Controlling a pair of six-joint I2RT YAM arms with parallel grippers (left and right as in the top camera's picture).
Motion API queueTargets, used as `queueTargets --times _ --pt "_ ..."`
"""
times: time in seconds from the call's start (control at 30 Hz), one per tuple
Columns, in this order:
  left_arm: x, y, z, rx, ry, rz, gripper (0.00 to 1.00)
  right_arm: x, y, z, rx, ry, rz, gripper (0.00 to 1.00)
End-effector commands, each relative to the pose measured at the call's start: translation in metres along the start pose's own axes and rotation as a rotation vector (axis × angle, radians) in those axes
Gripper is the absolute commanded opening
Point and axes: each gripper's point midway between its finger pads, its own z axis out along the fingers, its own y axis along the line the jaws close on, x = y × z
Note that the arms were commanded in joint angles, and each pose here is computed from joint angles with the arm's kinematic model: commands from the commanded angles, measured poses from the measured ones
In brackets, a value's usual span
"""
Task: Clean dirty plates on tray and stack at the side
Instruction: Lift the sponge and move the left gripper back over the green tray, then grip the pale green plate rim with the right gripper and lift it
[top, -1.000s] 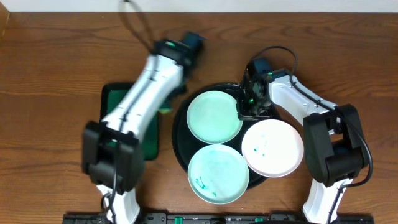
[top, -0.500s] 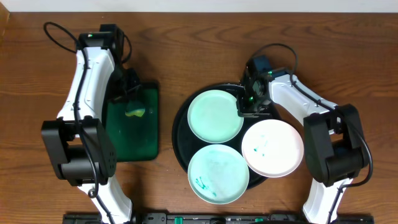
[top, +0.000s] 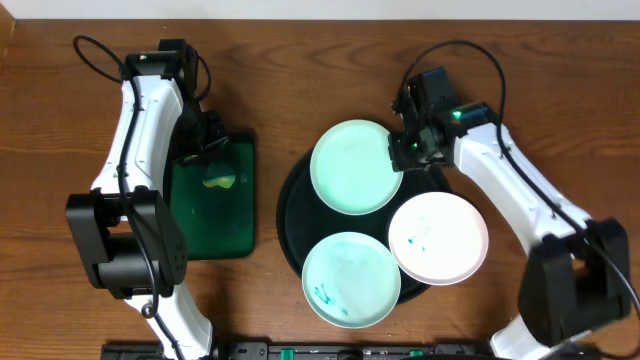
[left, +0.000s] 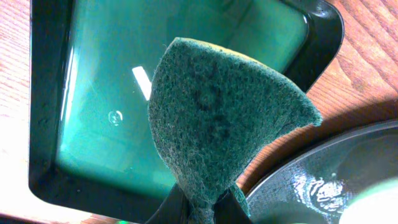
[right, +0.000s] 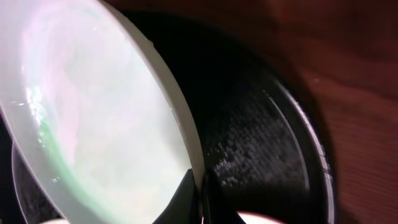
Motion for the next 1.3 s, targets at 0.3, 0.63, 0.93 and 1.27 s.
queueTargets --times 0.3,0.63,0.93,1.27 --pt "0.003 0.000 0.000 0.007 0.010 0.046 0.07 -0.002 -0.004 -0.049 0.317 -0.092 -0.182 0.01" --pt "0.002 0.000 0.000 0.005 0.009 0.076 0.07 -0.004 0.003 -0.055 0.373 -0.109 -0.231 0.01" --pt "-0.005 0.014 -0.001 0.005 0.002 0.048 0.07 -0.017 0.012 -0.076 0.399 -0.152 -0.250 0.01" --pt "-0.010 0.021 -0.002 0.021 -0.003 0.032 0.07 -0.033 0.006 -0.106 0.639 -0.220 -0.390 0.01"
